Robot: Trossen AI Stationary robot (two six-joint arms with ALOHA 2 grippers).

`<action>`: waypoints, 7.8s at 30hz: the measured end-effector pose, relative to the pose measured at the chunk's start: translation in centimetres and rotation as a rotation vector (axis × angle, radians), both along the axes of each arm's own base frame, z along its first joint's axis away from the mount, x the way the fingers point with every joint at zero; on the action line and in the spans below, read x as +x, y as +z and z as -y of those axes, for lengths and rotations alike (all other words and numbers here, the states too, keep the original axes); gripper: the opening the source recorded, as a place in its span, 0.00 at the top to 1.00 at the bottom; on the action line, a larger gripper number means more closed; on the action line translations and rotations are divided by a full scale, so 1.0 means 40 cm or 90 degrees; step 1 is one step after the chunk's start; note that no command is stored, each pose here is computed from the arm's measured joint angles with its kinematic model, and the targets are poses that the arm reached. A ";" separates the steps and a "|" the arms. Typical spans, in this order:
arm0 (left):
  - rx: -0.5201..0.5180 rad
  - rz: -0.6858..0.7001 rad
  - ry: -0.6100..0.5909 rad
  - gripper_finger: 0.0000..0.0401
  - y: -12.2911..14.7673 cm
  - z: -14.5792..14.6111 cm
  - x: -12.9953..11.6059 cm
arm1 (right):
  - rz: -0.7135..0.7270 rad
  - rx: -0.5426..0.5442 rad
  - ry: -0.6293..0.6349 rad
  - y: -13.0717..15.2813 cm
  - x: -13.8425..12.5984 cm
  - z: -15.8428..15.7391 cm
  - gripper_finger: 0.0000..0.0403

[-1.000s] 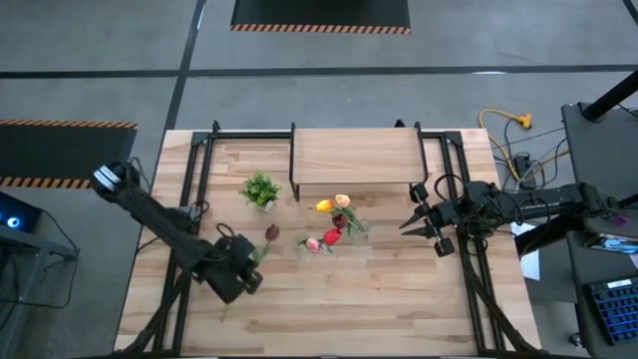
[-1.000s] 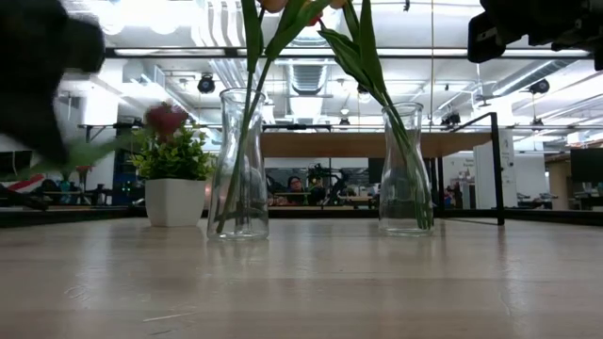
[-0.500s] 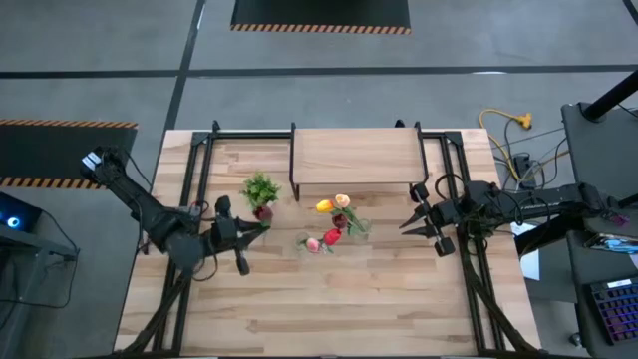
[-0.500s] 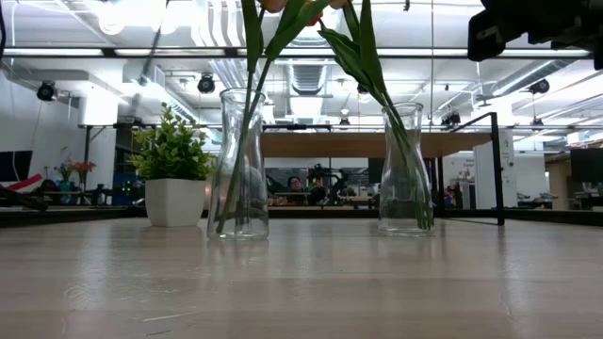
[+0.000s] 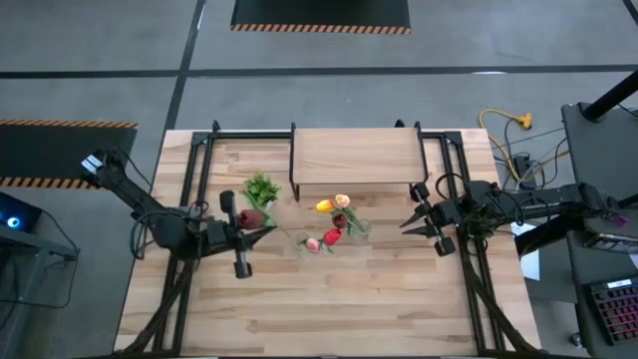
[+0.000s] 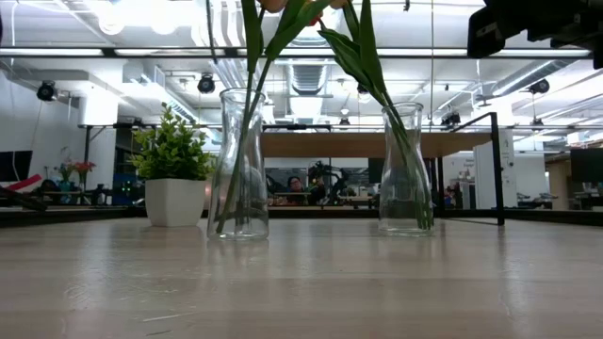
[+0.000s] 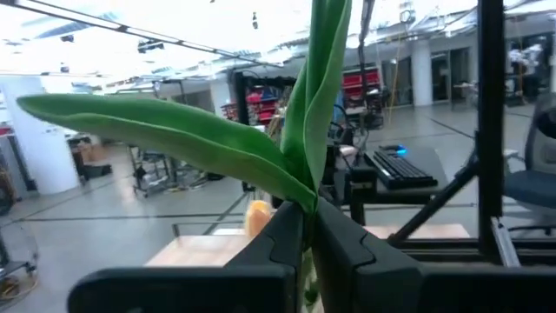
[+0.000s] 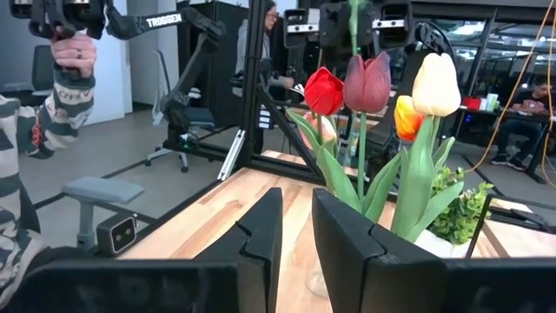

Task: Pick and place flowers into a vace then onto a shelf
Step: Put the dark red tulip into the left transparent vase, then put the right transparent vase on the shelf

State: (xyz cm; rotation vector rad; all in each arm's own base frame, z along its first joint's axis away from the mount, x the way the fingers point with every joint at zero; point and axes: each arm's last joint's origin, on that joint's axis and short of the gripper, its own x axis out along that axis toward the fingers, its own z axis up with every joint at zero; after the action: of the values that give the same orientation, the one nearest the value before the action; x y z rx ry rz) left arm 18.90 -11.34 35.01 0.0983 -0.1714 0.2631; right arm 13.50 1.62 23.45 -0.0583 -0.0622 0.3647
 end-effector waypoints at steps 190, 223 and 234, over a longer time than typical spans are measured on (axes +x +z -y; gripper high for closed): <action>0.037 -0.010 -0.194 0.99 -0.391 -0.282 -0.232 | -0.124 0.132 -0.857 0.114 0.101 0.222 0.58; 0.035 -0.019 -0.195 0.99 -0.394 -0.283 -0.231 | -0.141 0.126 -0.729 0.125 0.052 0.217 0.19; 0.035 -0.019 -0.195 0.99 -0.394 -0.283 -0.231 | -0.137 0.155 -0.419 0.057 0.011 0.122 0.19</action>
State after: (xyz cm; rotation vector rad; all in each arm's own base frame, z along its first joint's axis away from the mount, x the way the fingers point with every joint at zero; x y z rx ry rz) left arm 9.64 -0.04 19.24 0.1295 -0.1614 -0.0481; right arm 13.96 -3.26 25.71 0.1991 0.1254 -0.2973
